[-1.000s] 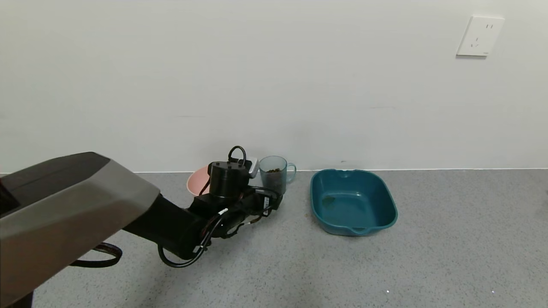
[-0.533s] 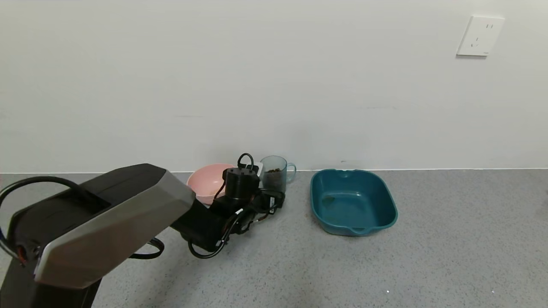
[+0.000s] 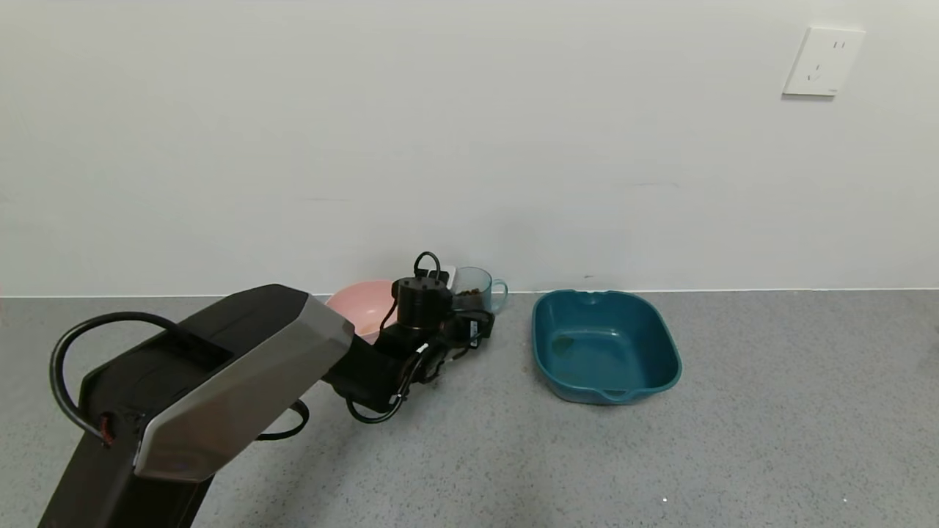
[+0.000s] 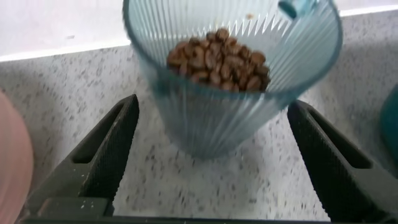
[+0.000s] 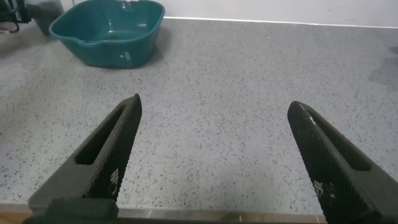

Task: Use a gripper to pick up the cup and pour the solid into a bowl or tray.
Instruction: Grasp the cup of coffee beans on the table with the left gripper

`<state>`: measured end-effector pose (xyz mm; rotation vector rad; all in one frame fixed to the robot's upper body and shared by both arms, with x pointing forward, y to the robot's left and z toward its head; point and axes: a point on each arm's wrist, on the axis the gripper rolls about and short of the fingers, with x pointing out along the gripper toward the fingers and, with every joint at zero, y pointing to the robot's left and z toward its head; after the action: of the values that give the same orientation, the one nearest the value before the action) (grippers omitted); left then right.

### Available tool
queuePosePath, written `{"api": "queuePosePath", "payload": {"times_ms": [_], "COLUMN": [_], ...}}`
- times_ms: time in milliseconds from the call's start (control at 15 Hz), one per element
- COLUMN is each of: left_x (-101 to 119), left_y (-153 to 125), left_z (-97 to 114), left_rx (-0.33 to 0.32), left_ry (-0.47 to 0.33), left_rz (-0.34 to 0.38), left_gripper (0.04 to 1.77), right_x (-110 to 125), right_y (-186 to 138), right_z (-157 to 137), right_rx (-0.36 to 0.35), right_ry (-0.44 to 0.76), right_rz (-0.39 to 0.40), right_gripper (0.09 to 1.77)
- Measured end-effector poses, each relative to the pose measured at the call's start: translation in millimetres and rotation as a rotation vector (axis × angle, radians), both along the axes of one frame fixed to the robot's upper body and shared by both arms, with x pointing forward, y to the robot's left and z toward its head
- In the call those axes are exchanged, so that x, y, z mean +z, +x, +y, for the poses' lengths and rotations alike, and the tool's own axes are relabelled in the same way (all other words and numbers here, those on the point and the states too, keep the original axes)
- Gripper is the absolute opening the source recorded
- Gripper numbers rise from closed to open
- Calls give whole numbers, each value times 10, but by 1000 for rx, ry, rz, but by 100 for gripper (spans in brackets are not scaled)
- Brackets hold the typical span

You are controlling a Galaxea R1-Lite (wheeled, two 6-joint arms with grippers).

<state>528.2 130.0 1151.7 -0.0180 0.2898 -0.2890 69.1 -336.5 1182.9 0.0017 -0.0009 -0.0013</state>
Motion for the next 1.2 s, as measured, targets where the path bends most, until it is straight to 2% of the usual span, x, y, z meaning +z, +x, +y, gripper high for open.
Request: {"api": "queuePosePath", "payload": {"times_ms": [467, 933, 1000, 1067, 1133, 1200], "left_x": [-14, -70, -74, -75, -76, -75], "left_y": [152, 210, 211, 212, 211, 210], "left_z": [-63, -90, -90, -91, -90, -90], "left_rx": [13, 15, 15, 15, 15, 14], "left_ry": [-9, -8, -8, -8, -8, -7], "left_rz": [-39, -48, -47, -47, -46, -45], "left_gripper": [172, 172, 163, 145, 136, 132], "right_x": [0, 0, 0, 0, 0, 0], "right_y": [0, 0, 0, 0, 0, 0], "right_z": [0, 0, 0, 0, 0, 0], "right_rx": [0, 0, 0, 1, 1, 1], "right_ry": [0, 0, 0, 0, 0, 0], "right_rz": [0, 0, 0, 0, 0, 0], "right_gripper": [171, 171, 171, 171, 171, 171]}}
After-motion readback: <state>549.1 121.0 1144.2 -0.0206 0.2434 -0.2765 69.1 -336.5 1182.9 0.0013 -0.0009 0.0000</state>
